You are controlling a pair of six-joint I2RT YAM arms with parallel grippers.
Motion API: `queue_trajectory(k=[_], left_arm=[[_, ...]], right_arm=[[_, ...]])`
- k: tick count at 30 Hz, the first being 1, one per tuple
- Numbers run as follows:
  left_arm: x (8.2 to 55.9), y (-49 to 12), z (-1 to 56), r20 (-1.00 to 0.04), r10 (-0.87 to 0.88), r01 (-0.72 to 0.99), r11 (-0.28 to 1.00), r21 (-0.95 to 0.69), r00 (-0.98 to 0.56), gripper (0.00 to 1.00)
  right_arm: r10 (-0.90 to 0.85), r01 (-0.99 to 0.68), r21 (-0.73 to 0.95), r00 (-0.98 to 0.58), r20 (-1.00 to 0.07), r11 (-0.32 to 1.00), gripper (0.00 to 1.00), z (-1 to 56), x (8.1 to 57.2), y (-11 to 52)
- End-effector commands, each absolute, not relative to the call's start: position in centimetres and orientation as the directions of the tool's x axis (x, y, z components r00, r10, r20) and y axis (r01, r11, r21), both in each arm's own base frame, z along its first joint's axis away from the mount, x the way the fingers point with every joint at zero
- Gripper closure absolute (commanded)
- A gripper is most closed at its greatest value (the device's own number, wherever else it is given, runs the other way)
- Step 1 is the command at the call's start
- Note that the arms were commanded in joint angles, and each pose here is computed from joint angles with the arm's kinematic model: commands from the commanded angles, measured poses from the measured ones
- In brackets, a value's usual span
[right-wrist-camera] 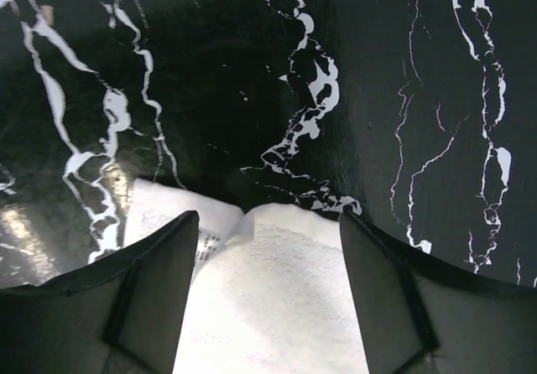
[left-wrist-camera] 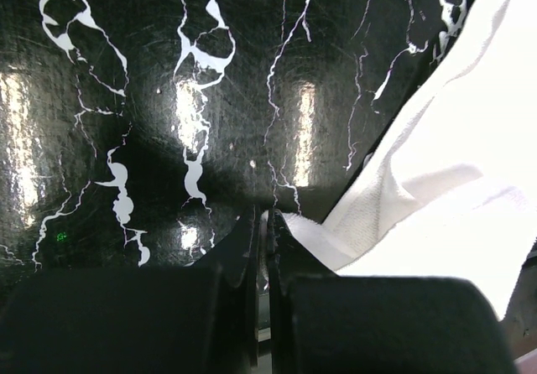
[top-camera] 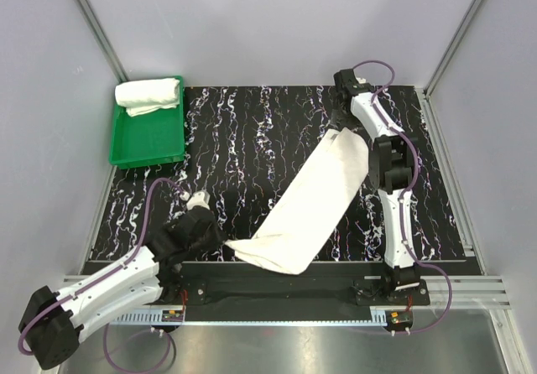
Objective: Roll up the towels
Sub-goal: Flatten the towel
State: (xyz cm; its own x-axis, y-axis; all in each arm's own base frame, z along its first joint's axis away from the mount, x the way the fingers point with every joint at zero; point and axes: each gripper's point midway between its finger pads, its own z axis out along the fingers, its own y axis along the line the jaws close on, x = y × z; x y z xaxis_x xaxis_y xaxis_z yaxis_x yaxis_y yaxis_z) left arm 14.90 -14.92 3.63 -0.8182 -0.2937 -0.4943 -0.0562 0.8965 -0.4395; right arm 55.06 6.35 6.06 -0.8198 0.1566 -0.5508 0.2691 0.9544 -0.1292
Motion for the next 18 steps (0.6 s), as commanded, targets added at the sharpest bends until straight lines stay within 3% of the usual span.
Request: queue_trajectory(k=[1, 4, 8, 9, 18], left_arm=[[15.1, -15.4, 3.6, -0.503, -0.279, -0.029, 0.894, -0.448, -0.818, 1.00], [15.2, -15.5, 3.5, -0.504, -0.279, -0.029, 0.893, -0.448, -0.817, 1.00], [15.3, -15.6, 3.5, -0.506, -0.277, -0.027, 0.895, -0.445, -0.817, 1.00], [15.4, -15.7, 3.6, -0.507, -0.276, -0.026, 0.895, -0.445, -0.817, 1.00], [15.8, -15.9, 4.4, -0.517, -0.278, -0.018, 0.892, -0.451, -0.810, 1.00]], right_arm=[[0.161, 0.283, -0.133, -0.806, -0.570, 0.950, 0.27, 7.4, 55.8, 5.5], [0.166, 0.272, -0.115, -0.817, -0.553, 0.955, 0.35, 6.4, 55.3, 5.9], [0.173, 0.268, -0.098, -0.820, -0.546, 0.959, 0.55, 6.1, 54.3, 6.2], [0.174, 0.268, -0.102, -0.824, -0.539, 0.958, 0.65, 5.4, 53.9, 6.0], [0.178, 0.268, -0.089, -0.819, -0.545, 0.959, 1.00, 6.6, 52.0, 5.8]])
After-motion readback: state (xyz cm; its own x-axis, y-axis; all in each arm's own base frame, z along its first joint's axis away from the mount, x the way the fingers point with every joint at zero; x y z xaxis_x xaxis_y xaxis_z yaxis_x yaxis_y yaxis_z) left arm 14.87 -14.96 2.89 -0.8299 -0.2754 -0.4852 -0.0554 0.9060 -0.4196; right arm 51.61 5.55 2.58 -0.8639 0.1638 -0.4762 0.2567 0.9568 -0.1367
